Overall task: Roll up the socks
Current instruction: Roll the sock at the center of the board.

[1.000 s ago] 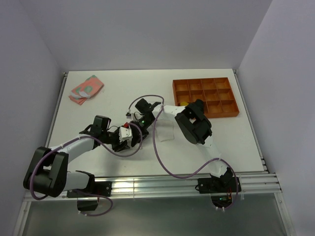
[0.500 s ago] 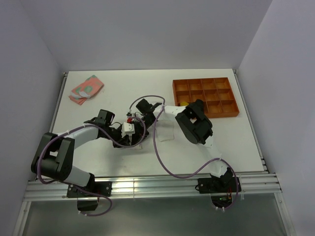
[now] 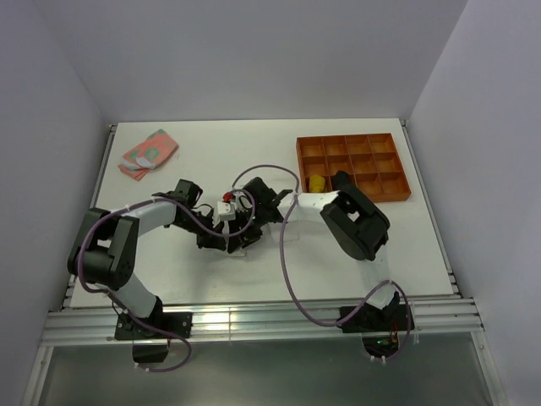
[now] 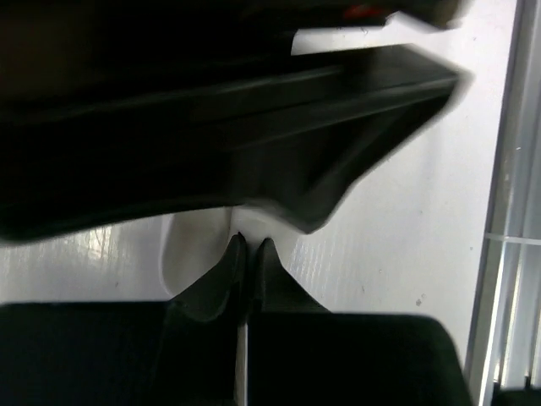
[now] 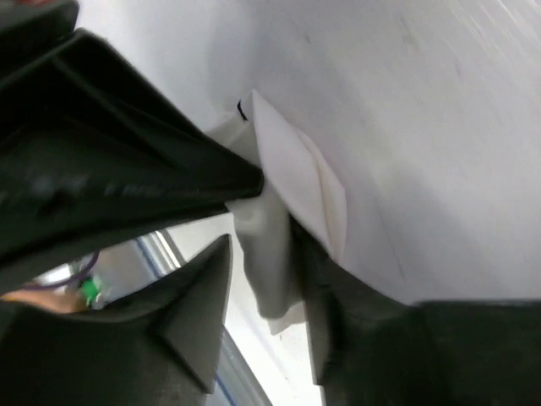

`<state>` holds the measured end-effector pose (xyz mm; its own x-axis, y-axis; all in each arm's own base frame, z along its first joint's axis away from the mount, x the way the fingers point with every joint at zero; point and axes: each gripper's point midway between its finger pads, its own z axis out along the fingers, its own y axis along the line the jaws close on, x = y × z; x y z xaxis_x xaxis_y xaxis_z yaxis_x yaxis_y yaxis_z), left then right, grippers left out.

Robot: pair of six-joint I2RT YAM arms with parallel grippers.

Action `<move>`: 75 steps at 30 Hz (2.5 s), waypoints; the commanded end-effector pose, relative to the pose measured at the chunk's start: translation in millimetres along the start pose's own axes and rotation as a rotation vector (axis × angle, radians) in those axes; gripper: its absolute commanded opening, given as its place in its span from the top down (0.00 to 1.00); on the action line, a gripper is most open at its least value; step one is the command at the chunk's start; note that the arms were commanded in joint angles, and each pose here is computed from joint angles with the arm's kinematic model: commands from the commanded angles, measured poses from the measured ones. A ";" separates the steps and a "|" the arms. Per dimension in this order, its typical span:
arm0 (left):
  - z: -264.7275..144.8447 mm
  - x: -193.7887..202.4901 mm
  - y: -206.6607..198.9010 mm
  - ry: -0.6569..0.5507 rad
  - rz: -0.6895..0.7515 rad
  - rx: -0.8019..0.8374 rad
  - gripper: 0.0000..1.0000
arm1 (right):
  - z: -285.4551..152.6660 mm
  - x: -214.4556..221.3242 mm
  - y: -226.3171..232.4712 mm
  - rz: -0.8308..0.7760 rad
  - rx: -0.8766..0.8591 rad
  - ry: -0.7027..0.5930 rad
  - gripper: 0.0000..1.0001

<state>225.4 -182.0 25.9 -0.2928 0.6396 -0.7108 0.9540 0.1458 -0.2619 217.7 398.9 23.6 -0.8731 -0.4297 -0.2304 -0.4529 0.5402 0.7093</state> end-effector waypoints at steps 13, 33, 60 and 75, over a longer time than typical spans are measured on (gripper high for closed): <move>-5.9 33.8 -10.7 0.165 -0.299 0.201 1.00 | -59.2 3.1 -36.2 0.015 0.278 -0.517 0.45; -3.1 48.3 -5.5 0.320 -0.545 0.315 1.00 | -12.8 10.4 52.7 -0.690 0.699 -0.502 0.45; -7.7 47.3 -16.4 0.377 -0.626 0.431 1.00 | 26.6 27.7 39.8 -0.861 0.805 -0.361 0.49; -15.3 -16.0 14.8 0.145 -0.535 0.280 0.70 | 9.8 48.1 17.7 -0.679 0.703 -0.310 0.95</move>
<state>204.3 -163.4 24.1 -0.7183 0.6825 -0.1355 0.4620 0.3222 -0.8263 173.0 409.8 20.6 -0.2840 -0.6641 -0.6916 -0.7818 0.5780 -0.2339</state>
